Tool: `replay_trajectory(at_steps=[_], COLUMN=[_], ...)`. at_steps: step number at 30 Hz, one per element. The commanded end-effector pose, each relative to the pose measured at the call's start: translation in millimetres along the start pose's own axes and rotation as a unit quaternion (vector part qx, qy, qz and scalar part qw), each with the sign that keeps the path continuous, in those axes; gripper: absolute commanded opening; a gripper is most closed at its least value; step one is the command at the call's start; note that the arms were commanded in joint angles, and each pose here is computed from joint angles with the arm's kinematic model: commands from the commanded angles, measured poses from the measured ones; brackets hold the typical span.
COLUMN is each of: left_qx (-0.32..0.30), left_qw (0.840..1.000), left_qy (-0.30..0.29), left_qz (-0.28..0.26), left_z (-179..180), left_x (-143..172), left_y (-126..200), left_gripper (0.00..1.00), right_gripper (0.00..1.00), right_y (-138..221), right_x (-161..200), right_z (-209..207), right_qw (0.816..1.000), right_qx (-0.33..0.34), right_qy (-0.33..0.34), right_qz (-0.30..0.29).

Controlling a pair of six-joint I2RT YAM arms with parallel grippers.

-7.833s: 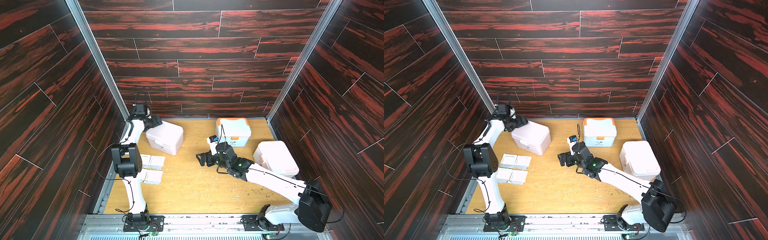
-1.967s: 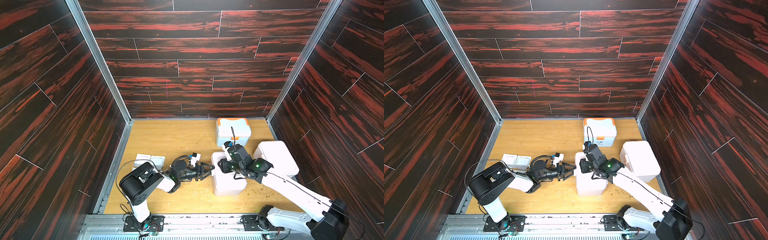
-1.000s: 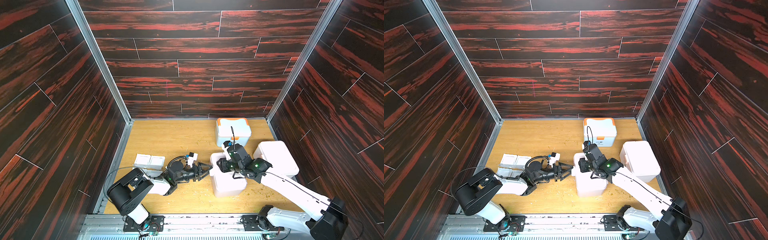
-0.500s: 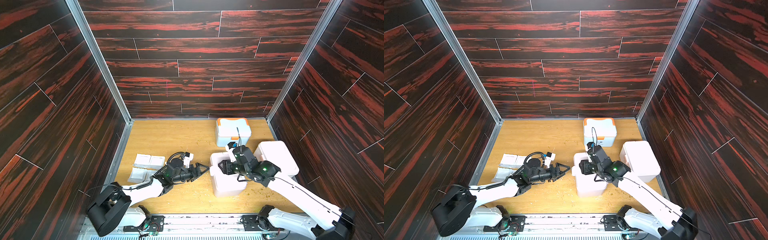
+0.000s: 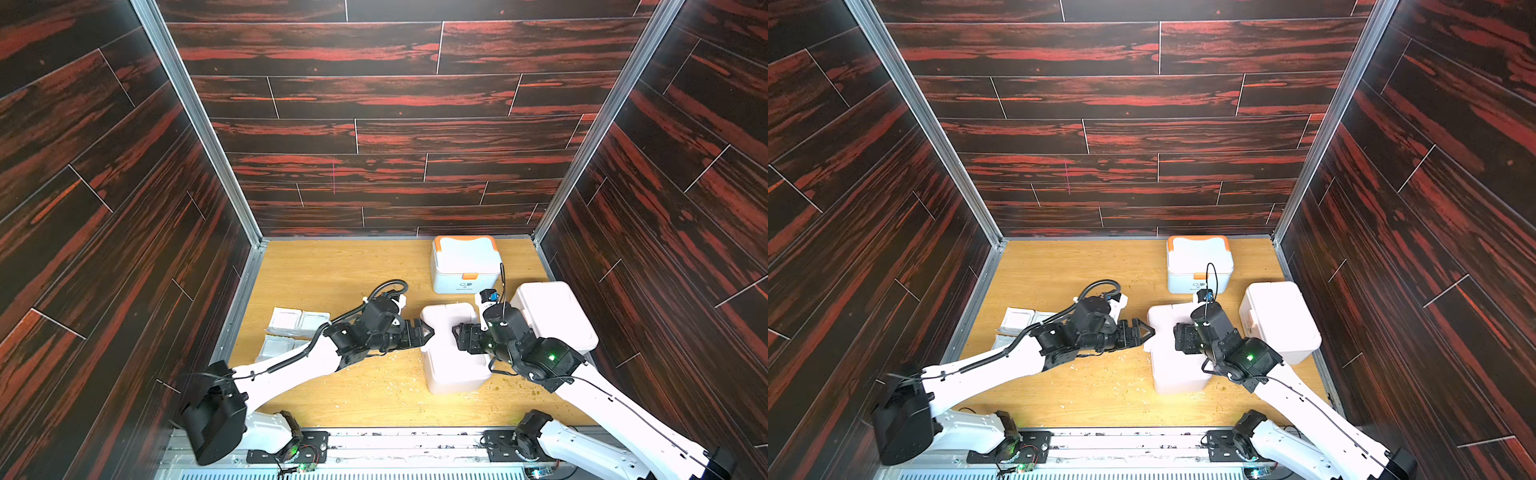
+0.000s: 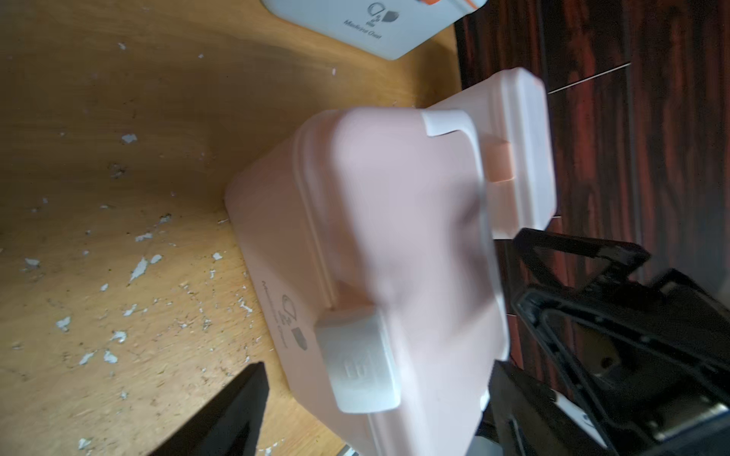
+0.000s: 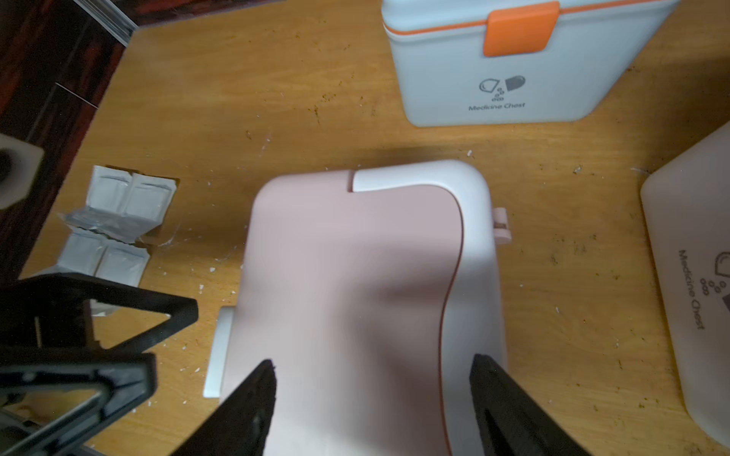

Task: Open first aid kits and take out gauze
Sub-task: Open the fastener of the first aid kit.

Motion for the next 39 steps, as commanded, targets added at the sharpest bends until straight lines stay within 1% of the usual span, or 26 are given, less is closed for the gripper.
replay_trajectory(at_steps=[1,6,13,17,22,25,28,31,34,37,39], left_qx=[-0.074,-0.090,-0.111,-0.108,-0.102,-0.082,-0.048,-0.016,0.015,0.057,0.085], left_qw=[0.997,0.995,0.994,0.994,0.995,0.997,0.999,0.999,0.999,0.997,0.995], left_qy=[-0.011,-0.009,0.000,0.007,0.016,0.014,0.000,-0.012,-0.018,-0.014,-0.008], left_qz=[0.025,0.030,0.014,0.005,0.006,-0.005,-0.016,-0.029,-0.043,-0.052,-0.047], left_z=[16.2,24.1,37.0,41.6,46.4,41.4,30.9,20.6,12.8,5.9,0.0], left_x=[5.7,8.6,14.9,16.7,17.0,15.3,12.8,10.4,8.7,7.9,7.2], left_y=[-7.8,-12.8,-3.8,-0.8,-3.2,2.0,11.5,22.3,30.7,33.4,31.5], left_gripper=[0.90,0.86,0.84,0.84,0.84,0.84,0.84,0.84,0.85,0.86,0.86], right_gripper=[0.80,0.80,0.80,0.80,0.80,0.80,0.80,0.80,0.80,0.80,0.79], right_y=[-2.8,-3.8,-4.9,-4.7,-4.7,0.2,8.6,17.5,23.3,17.7,11.2], right_x=[4.0,5.3,5.0,3.6,2.4,-0.8,-4.8,-6.0,-3.3,2.6,7.0], right_z=[-4.8,-5.4,-4.6,-3.5,-1.9,-2.8,-8.9,-21.9,-33.7,-38.9,-36.2], right_qw=[1.000,1.000,1.000,1.000,1.000,1.000,0.999,0.997,0.994,0.994,0.993], right_qx=[0.009,0.003,-0.001,-0.007,-0.012,-0.013,-0.004,0.016,0.011,-0.012,-0.047], right_qy=[-0.009,-0.009,-0.008,-0.009,-0.012,-0.018,-0.032,-0.058,-0.085,-0.102,-0.106], right_qz=[0.009,0.013,0.014,0.013,0.014,0.006,-0.012,-0.042,-0.061,-0.048,-0.028])
Point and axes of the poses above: each gripper's point midway between its finger pads, its own y axis back along the fingers, its own z axis along the line the jaws close on, x = y × z, the point moved 9 cm from there along y, back along the fingers, and after that the axes turned 1 degree about y, right-handed, at the moved point
